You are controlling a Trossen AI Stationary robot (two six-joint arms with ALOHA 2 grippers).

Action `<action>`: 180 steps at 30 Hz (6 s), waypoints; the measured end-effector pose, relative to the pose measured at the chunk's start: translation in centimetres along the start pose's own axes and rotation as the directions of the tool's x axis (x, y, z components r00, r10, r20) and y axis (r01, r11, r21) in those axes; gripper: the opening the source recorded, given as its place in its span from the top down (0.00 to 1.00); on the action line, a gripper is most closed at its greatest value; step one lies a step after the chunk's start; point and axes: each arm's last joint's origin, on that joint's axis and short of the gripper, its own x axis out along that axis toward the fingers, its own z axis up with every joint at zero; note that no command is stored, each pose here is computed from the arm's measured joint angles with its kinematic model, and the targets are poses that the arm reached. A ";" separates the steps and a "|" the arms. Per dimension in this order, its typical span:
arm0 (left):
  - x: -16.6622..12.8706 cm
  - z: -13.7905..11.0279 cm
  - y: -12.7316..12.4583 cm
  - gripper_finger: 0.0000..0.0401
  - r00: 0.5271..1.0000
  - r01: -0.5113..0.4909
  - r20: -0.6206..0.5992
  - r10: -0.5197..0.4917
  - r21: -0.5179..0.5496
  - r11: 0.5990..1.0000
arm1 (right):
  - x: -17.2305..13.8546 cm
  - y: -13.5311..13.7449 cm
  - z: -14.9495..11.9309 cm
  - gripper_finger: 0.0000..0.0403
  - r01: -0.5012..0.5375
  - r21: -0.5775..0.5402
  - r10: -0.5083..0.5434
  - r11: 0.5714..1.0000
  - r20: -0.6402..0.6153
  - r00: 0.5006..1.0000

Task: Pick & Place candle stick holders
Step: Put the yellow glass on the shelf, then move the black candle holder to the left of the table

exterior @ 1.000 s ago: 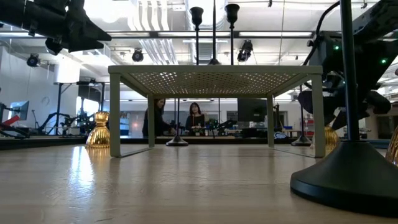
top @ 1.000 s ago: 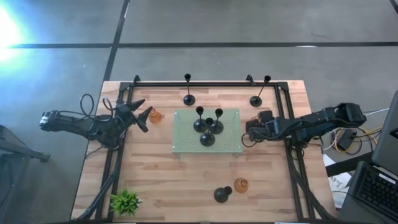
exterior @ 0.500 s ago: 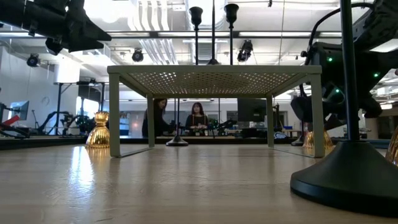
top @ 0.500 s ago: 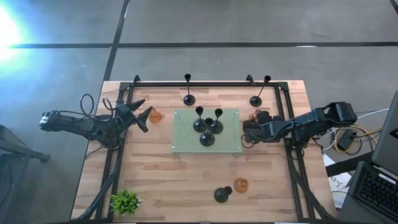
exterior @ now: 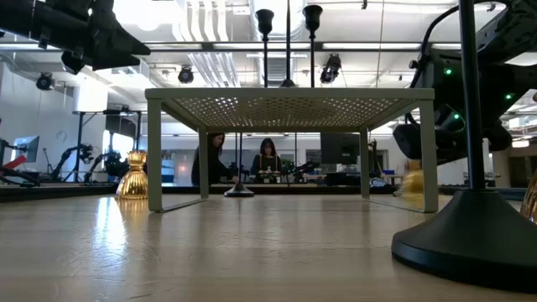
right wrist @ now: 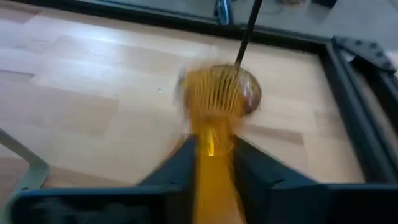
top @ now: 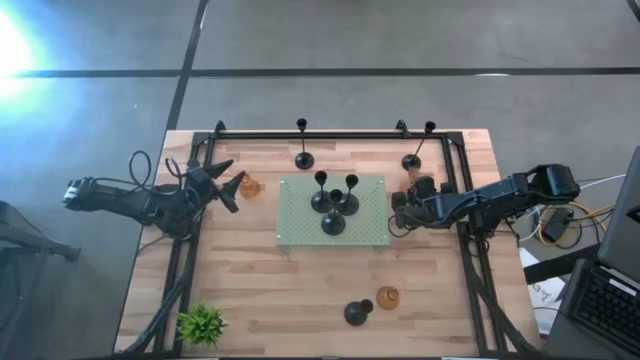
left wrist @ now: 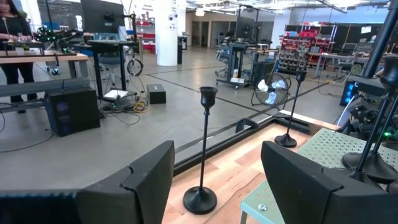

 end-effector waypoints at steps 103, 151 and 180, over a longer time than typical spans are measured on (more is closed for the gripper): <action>0.0 0.0 0.0 0.39 1.000 0.002 0.000 -0.002 0.072 0.997 | 0.8 -3.7 7.4 0.98 -0.476 -0.075 0.475 0.876 -0.028 0.880; 0.0 0.0 -0.1 0.39 1.000 0.015 0.003 -0.015 0.052 0.999 | 6.9 -6.7 11.9 0.55 -0.239 -0.010 0.235 0.971 0.237 0.943; -0.4 2.4 -0.7 0.39 0.951 0.306 0.037 -0.308 0.055 0.950 | -9.3 -12.1 16.4 0.98 -0.429 -0.128 0.448 0.894 0.261 0.855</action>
